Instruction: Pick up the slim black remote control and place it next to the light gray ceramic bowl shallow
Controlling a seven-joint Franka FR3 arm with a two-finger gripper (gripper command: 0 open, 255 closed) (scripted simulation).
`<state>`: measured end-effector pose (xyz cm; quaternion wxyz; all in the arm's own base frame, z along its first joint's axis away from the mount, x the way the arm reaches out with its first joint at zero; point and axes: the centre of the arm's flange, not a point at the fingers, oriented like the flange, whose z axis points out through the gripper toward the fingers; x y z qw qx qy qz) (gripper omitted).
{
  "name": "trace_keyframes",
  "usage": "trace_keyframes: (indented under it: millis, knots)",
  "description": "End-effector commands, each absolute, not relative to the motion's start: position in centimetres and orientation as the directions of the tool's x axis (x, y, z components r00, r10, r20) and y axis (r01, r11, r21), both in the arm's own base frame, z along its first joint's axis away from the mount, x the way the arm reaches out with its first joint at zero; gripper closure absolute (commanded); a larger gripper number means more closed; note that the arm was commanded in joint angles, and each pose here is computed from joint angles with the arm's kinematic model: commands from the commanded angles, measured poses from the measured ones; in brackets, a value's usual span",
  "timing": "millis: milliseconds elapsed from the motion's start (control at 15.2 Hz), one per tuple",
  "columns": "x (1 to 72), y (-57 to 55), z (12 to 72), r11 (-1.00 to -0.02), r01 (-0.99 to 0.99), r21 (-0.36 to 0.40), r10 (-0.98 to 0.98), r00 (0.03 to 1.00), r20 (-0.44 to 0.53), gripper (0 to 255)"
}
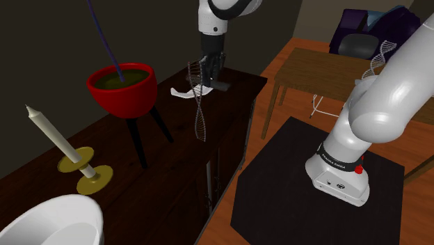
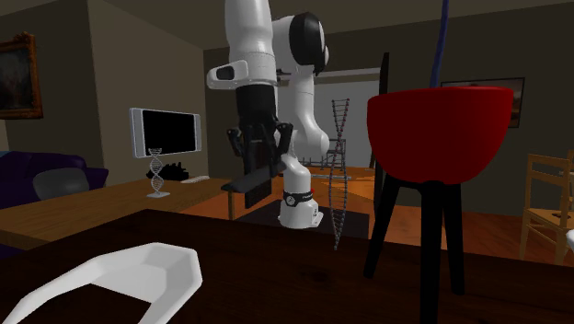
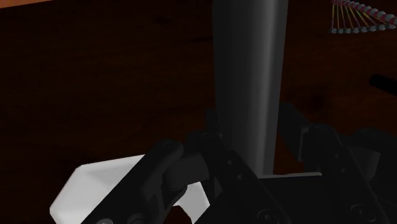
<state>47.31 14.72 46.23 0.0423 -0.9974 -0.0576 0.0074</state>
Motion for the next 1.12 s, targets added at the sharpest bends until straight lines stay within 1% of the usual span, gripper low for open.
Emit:
trace_keyframes:
  millis: [0,1056]
  knots:
    - [47.3,14.6,46.8,-0.990,0.114,-0.085,0.115,0.993,-0.010,255]
    - [39.6,34.3,46.8,-0.990,0.114,-0.085,0.115,0.993,-0.010,255]
